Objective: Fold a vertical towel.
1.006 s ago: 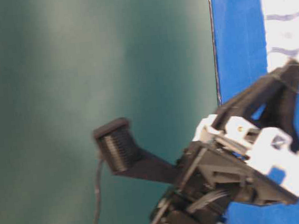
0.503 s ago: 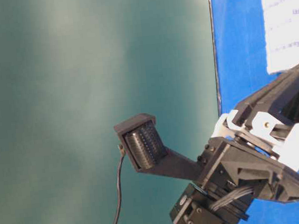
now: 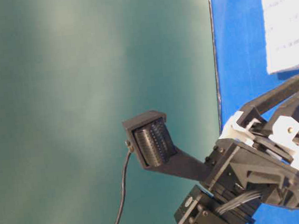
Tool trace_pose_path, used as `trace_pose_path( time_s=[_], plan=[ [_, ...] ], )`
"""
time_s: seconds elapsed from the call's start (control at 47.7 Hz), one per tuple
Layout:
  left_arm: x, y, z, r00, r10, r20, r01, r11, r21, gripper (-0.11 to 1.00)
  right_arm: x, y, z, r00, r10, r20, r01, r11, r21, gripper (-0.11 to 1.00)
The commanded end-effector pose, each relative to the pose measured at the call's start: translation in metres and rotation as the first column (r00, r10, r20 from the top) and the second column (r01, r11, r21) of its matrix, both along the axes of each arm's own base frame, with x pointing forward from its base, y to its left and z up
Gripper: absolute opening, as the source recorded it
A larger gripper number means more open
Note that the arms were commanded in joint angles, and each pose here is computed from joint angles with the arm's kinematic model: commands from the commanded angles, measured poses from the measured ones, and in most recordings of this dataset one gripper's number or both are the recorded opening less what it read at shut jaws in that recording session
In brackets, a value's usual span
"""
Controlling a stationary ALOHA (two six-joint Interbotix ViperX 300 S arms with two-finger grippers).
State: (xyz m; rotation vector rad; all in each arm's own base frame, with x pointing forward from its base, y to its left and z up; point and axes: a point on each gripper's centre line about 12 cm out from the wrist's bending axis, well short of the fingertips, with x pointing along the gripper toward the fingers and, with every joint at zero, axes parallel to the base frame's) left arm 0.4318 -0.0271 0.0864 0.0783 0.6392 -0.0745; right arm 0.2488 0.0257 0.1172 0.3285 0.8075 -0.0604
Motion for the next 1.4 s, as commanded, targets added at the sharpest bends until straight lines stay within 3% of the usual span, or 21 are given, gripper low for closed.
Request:
trace_pose_path(
  time_s=[0.0, 0.21, 0.356, 0.566, 0.734, 0.901, 1.153, 1.383],
  plan=[
    [0.001, -0.005, 0.029, 0.998, -0.011, 0.057, 0.012, 1.000, -0.002, 0.42, 0.007, 0.005, 0.013, 0.999, 0.017, 0.041, -0.017, 1.000, 0.004, 0.61],
    [-0.019, -0.010, 0.075, 0.996, -0.029, 0.083, 0.030, 1.000, -0.004, 0.42, 0.005, 0.008, 0.045, 0.997, 0.034, 0.071, -0.034, 0.999, 0.001, 0.61],
    [-0.039, -0.011, 0.116, 0.988, -0.035, 0.150, 0.037, 0.999, -0.009, 0.42, -0.004, 0.006, 0.081, 0.987, 0.057, 0.151, -0.054, 0.998, -0.024, 0.61],
    [-0.071, -0.008, 0.155, 0.968, -0.033, 0.247, 0.038, 0.999, -0.015, 0.42, -0.031, -0.001, 0.134, 0.946, 0.100, 0.308, -0.069, 0.991, -0.112, 0.61],
    [-0.102, -0.003, 0.180, 0.945, -0.027, 0.325, 0.035, 0.999, -0.020, 0.42, -0.055, -0.010, 0.163, 0.918, 0.126, 0.375, -0.051, 0.977, -0.206, 0.61],
    [-0.134, 0.002, 0.191, 0.922, -0.015, 0.386, 0.027, 0.999, -0.026, 0.42, -0.073, -0.018, 0.177, 0.901, 0.125, 0.414, -0.018, 0.967, -0.252, 0.61],
    [-0.190, 0.007, 0.202, 0.874, -0.010, 0.485, 0.029, 0.999, -0.032, 0.42, -0.101, -0.024, 0.181, 0.852, 0.127, 0.508, 0.019, 0.962, -0.272, 0.61],
    [-0.239, 0.012, 0.188, 0.839, -0.001, 0.544, 0.028, 0.999, -0.042, 0.42, -0.113, -0.032, 0.168, 0.843, 0.089, 0.530, 0.072, 0.959, -0.275, 0.61]
  ],
)
